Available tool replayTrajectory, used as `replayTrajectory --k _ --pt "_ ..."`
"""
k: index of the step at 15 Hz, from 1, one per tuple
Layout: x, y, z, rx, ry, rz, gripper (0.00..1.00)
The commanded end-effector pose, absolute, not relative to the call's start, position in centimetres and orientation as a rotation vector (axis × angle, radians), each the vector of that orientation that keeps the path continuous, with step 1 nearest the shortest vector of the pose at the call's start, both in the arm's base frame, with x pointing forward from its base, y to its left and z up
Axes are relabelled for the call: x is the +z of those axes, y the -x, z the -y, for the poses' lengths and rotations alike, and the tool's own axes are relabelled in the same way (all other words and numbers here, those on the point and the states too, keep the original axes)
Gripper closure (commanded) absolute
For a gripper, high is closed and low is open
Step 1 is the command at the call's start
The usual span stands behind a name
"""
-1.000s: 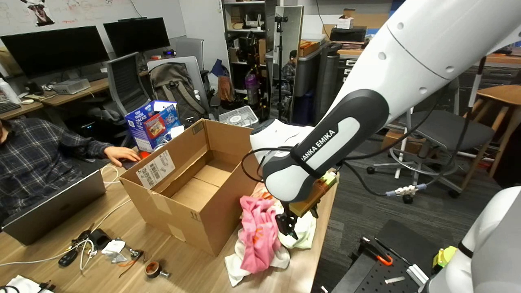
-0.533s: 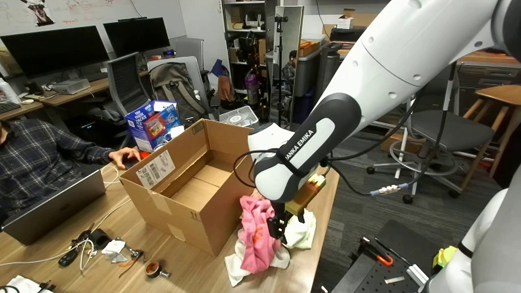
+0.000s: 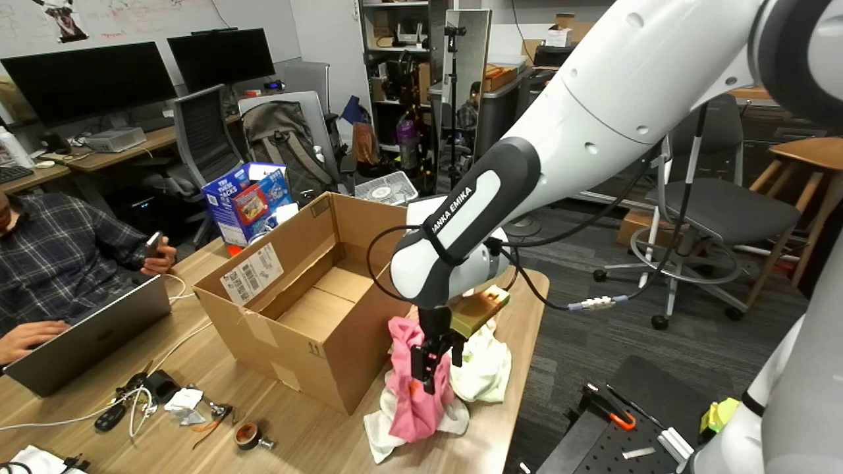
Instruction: Put the clothes on the side in the box
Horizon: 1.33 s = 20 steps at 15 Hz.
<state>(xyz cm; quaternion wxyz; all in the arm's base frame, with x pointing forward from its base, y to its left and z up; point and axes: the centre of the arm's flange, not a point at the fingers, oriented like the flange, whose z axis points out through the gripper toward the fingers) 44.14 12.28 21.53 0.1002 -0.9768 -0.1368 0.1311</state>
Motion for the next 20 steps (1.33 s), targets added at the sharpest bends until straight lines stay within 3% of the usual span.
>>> replayTrajectory --k 1,6,20 --pt "21.3 -46.1 -11.9 0.228 2.816 0.488 0.0" --pt "20.9 -47.2 -10.9 -0.003 2.732 0.591 0.0" --pt "17.8 -48.1 -5.9 -0.301 2.762 0.956 0.0"
